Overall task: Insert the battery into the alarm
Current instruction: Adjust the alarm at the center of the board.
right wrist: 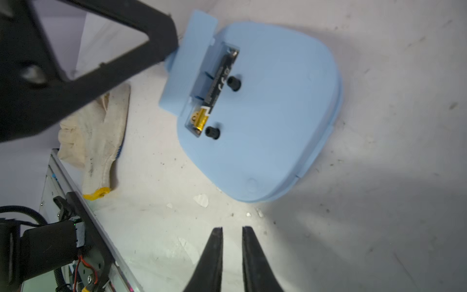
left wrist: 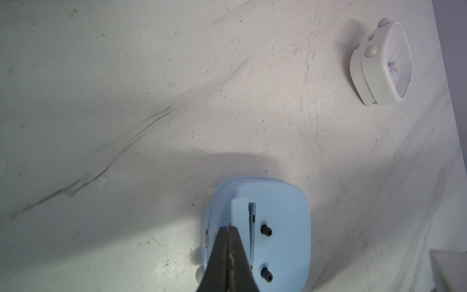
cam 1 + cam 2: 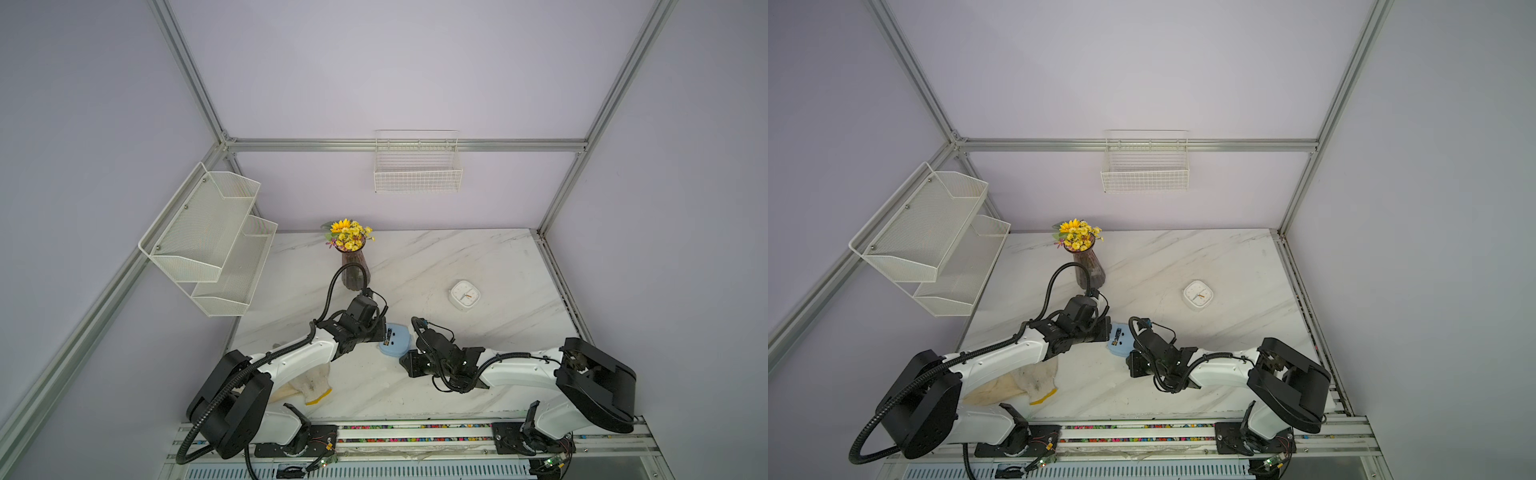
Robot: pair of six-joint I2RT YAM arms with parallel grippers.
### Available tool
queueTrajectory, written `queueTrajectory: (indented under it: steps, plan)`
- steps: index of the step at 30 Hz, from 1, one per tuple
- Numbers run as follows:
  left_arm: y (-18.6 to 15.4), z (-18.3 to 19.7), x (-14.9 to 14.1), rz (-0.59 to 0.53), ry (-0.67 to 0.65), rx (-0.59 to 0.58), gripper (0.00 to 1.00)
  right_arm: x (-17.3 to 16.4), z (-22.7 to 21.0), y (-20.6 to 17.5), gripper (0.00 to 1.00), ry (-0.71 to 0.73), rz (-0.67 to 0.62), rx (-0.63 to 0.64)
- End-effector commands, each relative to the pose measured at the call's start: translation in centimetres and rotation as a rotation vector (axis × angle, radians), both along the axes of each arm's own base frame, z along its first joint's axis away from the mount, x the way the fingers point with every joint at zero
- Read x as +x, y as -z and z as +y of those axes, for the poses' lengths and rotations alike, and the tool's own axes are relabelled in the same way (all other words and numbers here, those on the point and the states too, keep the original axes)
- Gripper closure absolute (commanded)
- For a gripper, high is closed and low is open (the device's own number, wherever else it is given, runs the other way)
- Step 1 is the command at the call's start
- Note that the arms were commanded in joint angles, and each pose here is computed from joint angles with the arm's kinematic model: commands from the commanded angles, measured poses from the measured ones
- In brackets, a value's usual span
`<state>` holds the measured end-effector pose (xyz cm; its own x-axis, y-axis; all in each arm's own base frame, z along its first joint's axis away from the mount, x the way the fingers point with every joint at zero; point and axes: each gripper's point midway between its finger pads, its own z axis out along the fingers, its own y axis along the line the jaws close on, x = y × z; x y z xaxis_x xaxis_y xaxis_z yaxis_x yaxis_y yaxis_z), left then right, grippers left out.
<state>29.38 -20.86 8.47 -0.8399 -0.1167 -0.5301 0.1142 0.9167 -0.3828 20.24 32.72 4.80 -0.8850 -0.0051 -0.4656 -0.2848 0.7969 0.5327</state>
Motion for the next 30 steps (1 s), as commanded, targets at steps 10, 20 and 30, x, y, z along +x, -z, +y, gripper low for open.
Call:
queueTrajectory:
  steps: [10, 20, 30]
  plan:
    - [-0.2, -0.1, 0.0, 0.017, -0.052, -0.068, 1.0, 6.1, -1.6, 0.1, 0.83, 0.239, -0.042, -0.012]
    - [-0.2, 2.1, 0.1, 0.016, -0.239, -0.093, 1.0, 7.5, -2.9, -0.7, 0.83, 0.264, -0.062, 0.008]
    - [-1.8, 2.7, 0.8, -0.058, -0.335, -0.158, 1.0, 8.3, -3.4, -2.0, 0.82, 0.287, -0.105, 0.001]
